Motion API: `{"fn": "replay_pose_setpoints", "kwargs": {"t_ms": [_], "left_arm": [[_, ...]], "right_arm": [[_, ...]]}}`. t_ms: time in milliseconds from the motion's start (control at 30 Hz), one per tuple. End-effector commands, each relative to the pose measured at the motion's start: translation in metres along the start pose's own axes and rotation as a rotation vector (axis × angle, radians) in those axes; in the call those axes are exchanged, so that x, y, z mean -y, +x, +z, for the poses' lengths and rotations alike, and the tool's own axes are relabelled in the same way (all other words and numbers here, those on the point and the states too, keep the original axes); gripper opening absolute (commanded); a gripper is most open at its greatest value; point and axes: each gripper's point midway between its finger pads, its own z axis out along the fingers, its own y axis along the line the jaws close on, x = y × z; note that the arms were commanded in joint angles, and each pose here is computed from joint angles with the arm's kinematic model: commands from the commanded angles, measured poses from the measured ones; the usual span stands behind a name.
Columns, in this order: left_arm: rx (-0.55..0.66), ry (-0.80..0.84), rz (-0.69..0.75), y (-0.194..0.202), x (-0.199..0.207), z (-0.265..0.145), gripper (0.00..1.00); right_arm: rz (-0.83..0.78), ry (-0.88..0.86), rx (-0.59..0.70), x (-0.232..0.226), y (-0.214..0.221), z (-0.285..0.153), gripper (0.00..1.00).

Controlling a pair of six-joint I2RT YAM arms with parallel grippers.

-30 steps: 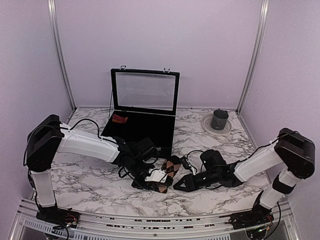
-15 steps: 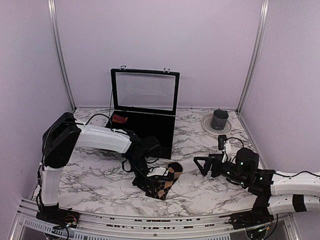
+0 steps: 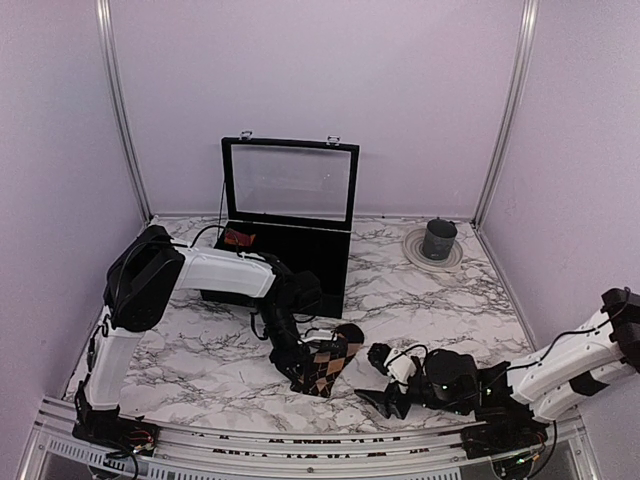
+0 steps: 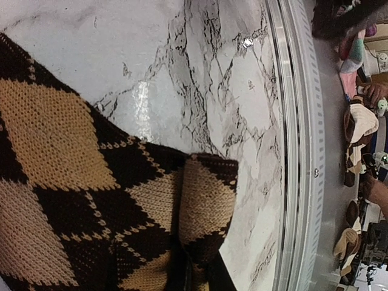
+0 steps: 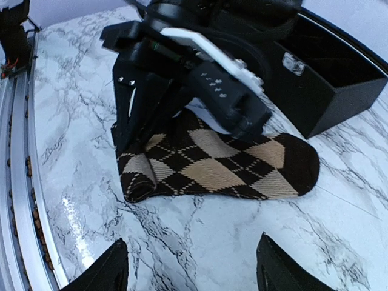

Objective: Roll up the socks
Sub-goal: Roll the sock at the center of the board.

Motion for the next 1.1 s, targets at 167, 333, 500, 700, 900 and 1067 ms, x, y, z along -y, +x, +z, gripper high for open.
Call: {"fn": "replay_pose_setpoints", "kwargs": {"t_ms": [167, 333, 500, 700, 900, 1067], "left_arm": [[-0.111, 0.018, -0.124, 0.033, -0.011, 0.02, 0.04], [-0.125, 0.014, -0.121, 0.04, -0.012, 0.023, 0.07], [-0.122, 0.02, -0.107, 0.04, -0.01, 0.021, 0.07], [-0.108, 0.039, -0.086, 0.039, -0.003, 0.018, 0.13], [-0.034, 0.034, -0.036, 0.03, 0.005, 0.007, 0.3], [0.081, -0.007, 0.031, 0.017, 0.01, -0.018, 0.83]], "right_arm": [[-0.281, -0.134, 0.055, -0.057, -0.037, 0.063, 0.55], [-0.291, -0.205, 0.008, -0.067, -0.023, 0.087, 0.4], [-0.253, -0.245, 0.003, -0.066, -0.018, 0.096, 0.33], [-0.243, -0.26, -0.033, -0.064, -0.008, 0.1, 0.24], [-0.19, -0.263, -0.079, -0.06, 0.01, 0.096, 0.07], [-0.128, -0.276, -0.129, -0.06, 0.027, 0.094, 0.02]]}}
